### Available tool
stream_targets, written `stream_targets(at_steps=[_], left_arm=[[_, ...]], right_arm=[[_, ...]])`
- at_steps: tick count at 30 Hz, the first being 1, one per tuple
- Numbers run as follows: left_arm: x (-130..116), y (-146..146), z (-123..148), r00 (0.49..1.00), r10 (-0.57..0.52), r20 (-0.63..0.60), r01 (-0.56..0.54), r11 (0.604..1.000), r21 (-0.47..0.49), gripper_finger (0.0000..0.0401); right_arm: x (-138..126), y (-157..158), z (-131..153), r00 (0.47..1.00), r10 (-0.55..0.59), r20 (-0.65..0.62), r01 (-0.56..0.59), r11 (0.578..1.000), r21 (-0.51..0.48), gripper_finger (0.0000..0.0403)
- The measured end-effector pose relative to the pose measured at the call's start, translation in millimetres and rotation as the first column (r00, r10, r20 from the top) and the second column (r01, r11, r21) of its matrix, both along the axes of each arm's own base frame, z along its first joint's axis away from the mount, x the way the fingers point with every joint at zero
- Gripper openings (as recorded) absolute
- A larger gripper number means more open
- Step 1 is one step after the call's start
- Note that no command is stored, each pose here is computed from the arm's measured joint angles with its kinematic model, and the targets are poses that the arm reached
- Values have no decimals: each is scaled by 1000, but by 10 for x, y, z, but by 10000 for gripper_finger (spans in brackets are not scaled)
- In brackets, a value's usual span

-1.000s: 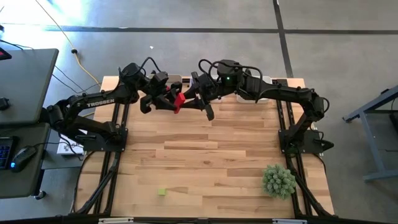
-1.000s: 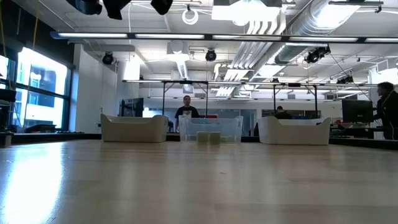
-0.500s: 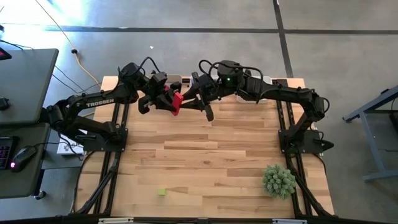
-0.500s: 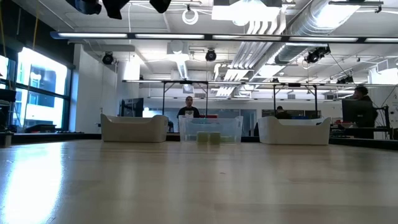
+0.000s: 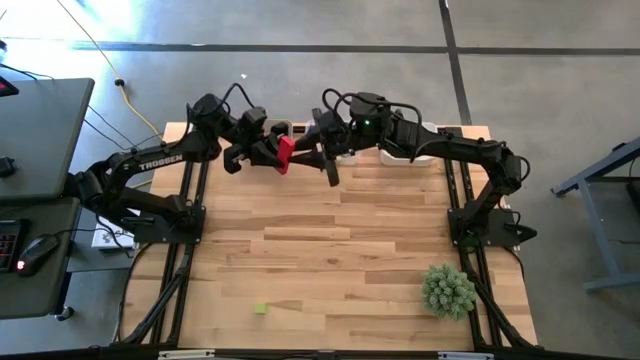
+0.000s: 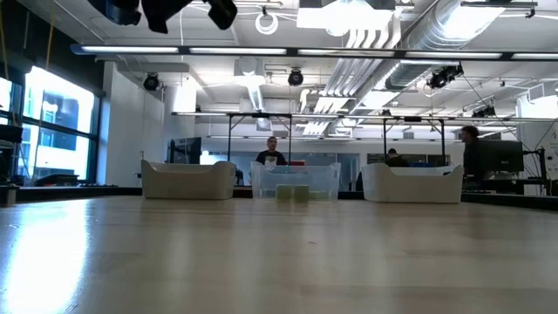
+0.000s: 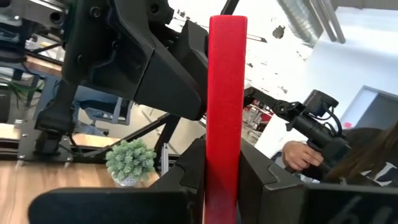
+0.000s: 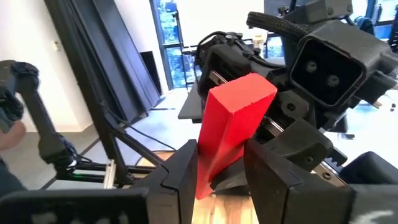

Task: Sort & place blocks by color
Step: Put the red block into the gray bin

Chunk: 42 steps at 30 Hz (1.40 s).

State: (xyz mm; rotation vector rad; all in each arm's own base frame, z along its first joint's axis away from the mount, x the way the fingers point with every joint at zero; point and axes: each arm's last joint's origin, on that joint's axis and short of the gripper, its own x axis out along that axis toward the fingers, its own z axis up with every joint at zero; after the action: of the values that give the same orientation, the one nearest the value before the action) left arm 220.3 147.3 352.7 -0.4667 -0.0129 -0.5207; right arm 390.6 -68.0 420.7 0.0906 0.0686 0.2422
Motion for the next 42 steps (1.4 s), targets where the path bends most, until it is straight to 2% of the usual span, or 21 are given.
stream_targets(at_steps=[19, 22, 27, 33, 42], left_arm=[[-31, 61, -35, 999, 15, -37, -16, 1000, -25, 33], [-34, 64, -35, 999, 13, -40, -14, 1000, -28, 33], [-27, 65, -59, 998, 10, -61, -13, 999, -46, 33], [-19, 80, -102, 996, 30, -84, -34, 998, -51, 33], [-152, 273, -134, 985, 151, -83, -154, 988, -24, 33]], right_arm=[[-12, -86, -15, 999, -40, -17, 41, 999, 20, 110], [-9, -92, -18, 997, -78, -19, 78, 997, 12, 111], [-12, -90, -45, 996, -69, -49, 70, 997, 22, 141], [-10, -109, -47, 991, -129, -46, 129, 992, -3, 193], [-56, -315, -48, 980, -195, -47, 195, 981, -5, 200]])
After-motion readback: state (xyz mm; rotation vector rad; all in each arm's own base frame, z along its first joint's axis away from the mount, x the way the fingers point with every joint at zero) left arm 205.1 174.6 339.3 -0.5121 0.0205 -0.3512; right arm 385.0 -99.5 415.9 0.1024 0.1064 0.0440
